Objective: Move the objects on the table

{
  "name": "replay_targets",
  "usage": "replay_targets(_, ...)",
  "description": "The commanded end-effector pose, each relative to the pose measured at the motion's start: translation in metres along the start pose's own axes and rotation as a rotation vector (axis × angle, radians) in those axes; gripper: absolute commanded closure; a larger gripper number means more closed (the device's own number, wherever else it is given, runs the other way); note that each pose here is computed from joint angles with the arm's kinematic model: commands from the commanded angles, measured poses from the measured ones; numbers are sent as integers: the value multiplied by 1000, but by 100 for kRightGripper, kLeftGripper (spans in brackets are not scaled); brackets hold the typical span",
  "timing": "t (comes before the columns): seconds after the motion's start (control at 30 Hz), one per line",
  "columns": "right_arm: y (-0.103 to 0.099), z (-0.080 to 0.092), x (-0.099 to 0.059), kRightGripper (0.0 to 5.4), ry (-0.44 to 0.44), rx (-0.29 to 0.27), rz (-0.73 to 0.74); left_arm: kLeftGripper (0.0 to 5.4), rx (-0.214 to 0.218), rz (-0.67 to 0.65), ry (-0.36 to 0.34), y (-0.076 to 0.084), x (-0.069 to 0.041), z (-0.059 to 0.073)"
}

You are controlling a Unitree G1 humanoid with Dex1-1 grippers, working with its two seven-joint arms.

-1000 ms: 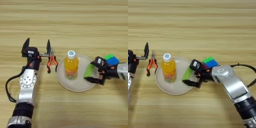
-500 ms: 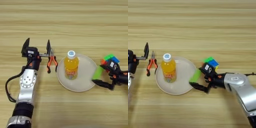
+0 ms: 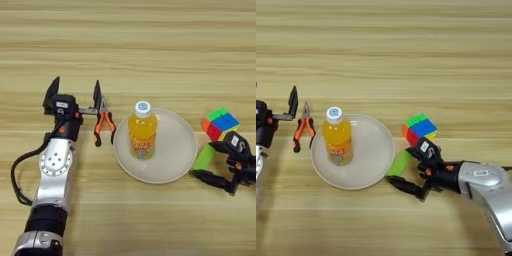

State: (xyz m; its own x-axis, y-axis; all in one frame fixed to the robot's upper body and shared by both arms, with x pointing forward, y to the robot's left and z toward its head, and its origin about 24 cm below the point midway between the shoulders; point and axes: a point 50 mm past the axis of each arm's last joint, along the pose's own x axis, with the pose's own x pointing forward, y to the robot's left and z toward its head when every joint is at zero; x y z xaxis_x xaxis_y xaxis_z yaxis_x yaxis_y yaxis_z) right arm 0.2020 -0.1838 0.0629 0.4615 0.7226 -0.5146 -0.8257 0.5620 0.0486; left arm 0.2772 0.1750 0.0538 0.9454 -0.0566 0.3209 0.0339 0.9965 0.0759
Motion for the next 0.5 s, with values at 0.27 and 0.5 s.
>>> replay_targets(0.27,0,-19,1,88,58,22,-7,0,11,-5,-9,2,5,1)
replay_targets(0.5,0,-25,5,88,70,25,-6,0,11,-6,-7,1,6,0)
